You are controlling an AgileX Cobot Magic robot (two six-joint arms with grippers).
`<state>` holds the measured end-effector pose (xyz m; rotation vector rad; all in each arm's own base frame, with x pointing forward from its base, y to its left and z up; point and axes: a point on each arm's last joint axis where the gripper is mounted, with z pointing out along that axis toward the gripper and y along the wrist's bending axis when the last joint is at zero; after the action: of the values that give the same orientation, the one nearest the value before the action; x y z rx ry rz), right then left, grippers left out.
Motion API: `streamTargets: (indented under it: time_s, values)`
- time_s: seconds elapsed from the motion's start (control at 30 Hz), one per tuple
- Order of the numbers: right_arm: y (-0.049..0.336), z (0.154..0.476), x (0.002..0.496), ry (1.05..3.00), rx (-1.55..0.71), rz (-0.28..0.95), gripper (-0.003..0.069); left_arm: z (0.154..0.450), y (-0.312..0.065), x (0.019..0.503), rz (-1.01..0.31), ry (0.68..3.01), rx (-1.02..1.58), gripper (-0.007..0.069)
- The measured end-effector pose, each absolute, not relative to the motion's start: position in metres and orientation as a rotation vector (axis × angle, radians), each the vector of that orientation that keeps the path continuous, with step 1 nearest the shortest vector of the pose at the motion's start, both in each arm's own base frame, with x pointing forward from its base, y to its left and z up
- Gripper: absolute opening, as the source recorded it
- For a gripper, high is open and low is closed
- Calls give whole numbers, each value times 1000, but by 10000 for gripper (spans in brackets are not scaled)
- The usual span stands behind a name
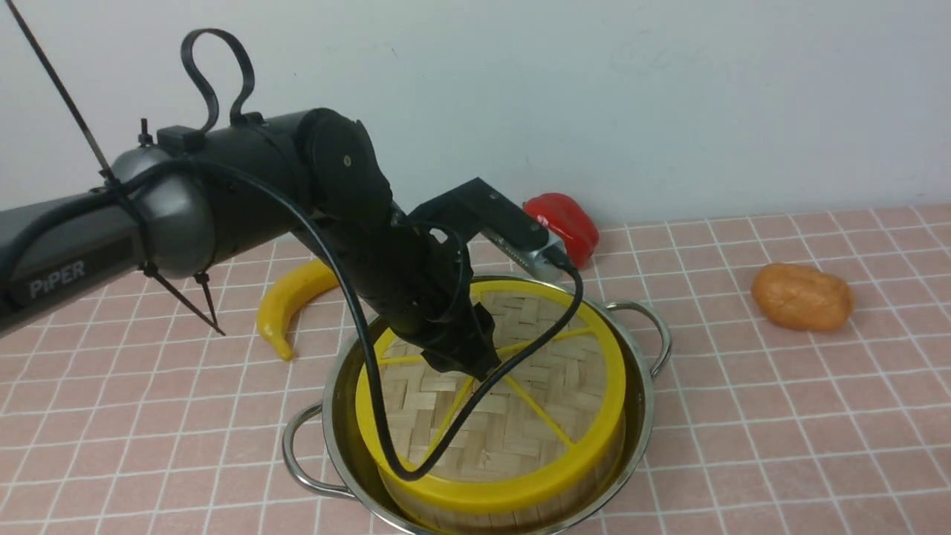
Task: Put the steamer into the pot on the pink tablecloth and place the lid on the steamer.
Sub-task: 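Place the yellow bamboo steamer lid onto the steamer in the pot with the left gripper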
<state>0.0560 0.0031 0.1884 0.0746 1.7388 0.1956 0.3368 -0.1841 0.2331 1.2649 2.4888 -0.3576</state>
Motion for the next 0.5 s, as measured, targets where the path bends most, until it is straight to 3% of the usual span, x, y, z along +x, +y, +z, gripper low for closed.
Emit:
streamTargets:
  time_s: [0.23,0.5]
  values:
    - [3,188,56,1739,75,196,240,234,-187,338,-372,2472,1254,116]
    - [3,188,56,1739,75,196,240,234,-187,338,-371,2468,1250,116]
